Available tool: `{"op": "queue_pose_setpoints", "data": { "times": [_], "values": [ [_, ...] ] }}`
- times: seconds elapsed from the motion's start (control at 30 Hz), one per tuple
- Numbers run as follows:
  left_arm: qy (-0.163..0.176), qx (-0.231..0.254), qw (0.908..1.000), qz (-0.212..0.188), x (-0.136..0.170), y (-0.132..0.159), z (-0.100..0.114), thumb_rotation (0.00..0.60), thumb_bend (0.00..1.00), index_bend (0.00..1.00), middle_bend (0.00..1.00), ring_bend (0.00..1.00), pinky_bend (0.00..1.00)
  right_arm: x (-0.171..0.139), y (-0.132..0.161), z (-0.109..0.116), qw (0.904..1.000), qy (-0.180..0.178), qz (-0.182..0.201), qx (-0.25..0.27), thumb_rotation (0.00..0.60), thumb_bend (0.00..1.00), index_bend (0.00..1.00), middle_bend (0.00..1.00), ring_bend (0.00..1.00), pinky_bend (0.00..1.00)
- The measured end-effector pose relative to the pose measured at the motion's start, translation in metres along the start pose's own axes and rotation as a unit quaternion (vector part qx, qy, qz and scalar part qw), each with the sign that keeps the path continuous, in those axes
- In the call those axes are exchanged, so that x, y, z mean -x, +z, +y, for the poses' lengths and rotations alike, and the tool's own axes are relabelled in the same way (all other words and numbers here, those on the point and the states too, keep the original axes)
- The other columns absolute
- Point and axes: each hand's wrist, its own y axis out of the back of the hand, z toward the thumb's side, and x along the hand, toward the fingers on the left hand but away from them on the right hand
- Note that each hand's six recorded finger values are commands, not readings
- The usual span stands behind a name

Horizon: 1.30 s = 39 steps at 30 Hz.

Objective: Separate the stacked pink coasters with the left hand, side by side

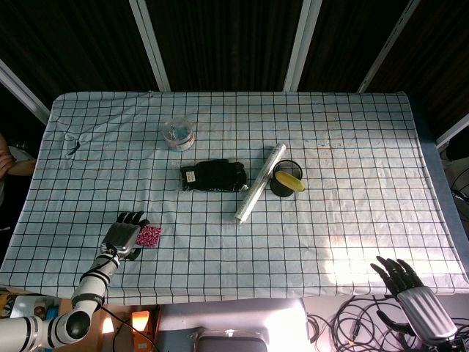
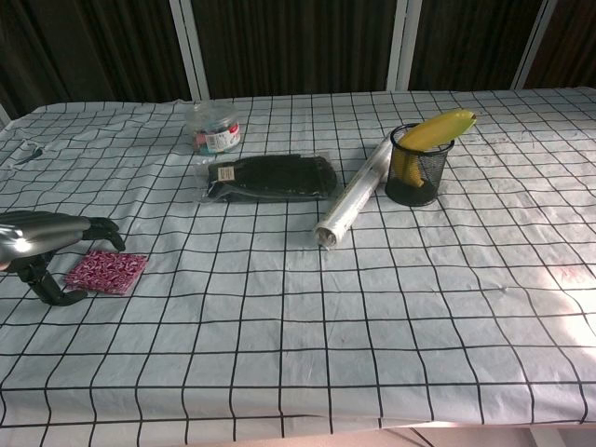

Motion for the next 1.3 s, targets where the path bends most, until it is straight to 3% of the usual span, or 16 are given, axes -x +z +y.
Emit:
{"op": "queue_pose_setpoints", "data": {
  "times": [0.23,0.5,1.3],
  "values": [
    [0.000,-0.005,1.0000,0.003,-0.004,-0.002,-0.003,0.600,0.37,0.20,0.00,0.00,0.00,-0.001,0.000,0.001,1.0000,-0.002,0.000,0.000,0.600,0.20,0.00,0.00,0.00,0.00],
    [0.007,-0.005,1.0000,-0.001,-0.007,-0.001,-0.003,0.600,0.37,0.32,0.00,0.00,0.00,-0.002,-0.001,0.001,1.0000,-0.002,-0.003,0.000,0.600,0.20,0.00,0.00,0.00,0.00],
    [0.035,0.009,0.9993,-0.009,-0.001,-0.003,0.007,0.600,0.36,0.44,0.00,0.00,0.00,-0.001,0.000,-0.002,1.0000,0.001,-0.003,-0.004,0.600,0.20,0.00,0.00,0.00,0.00]
  ]
}}
